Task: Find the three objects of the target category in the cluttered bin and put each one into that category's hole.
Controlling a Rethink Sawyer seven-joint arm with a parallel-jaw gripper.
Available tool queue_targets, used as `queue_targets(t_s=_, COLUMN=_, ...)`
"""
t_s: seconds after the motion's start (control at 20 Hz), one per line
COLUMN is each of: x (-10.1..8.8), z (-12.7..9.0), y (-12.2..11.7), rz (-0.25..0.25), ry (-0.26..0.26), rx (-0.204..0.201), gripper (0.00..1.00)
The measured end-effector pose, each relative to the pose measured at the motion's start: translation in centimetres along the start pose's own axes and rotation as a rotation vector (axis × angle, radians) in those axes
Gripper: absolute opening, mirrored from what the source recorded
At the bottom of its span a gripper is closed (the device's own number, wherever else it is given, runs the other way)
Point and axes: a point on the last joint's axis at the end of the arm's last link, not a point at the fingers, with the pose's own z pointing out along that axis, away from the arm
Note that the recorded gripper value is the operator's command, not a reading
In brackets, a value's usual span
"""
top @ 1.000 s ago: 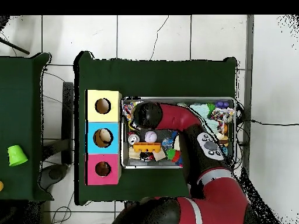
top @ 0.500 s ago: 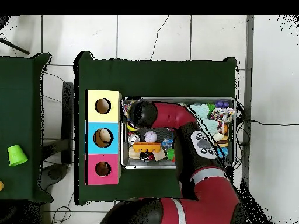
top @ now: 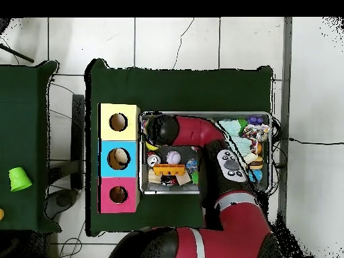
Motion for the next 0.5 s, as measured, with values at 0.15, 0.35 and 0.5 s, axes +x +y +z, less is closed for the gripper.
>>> queue_targets(t_s=0.15, x=-0.24, z=-0.08, y=-0.09, rz=0.007, ry=-0.003, rx=0.0, gripper=1.0)
queue_targets(t_s=0.35, x=-0.67, z=-0.09, y=-0.11, rz=0.022, ry=-0.015, rx=-0.006, gripper=1.0)
queue_targets(t_s=0.5, x=-1.0, z=-0.13, y=-0.16, rz=0.035, ry=-0.025, rx=-0.012, gripper=1.0)
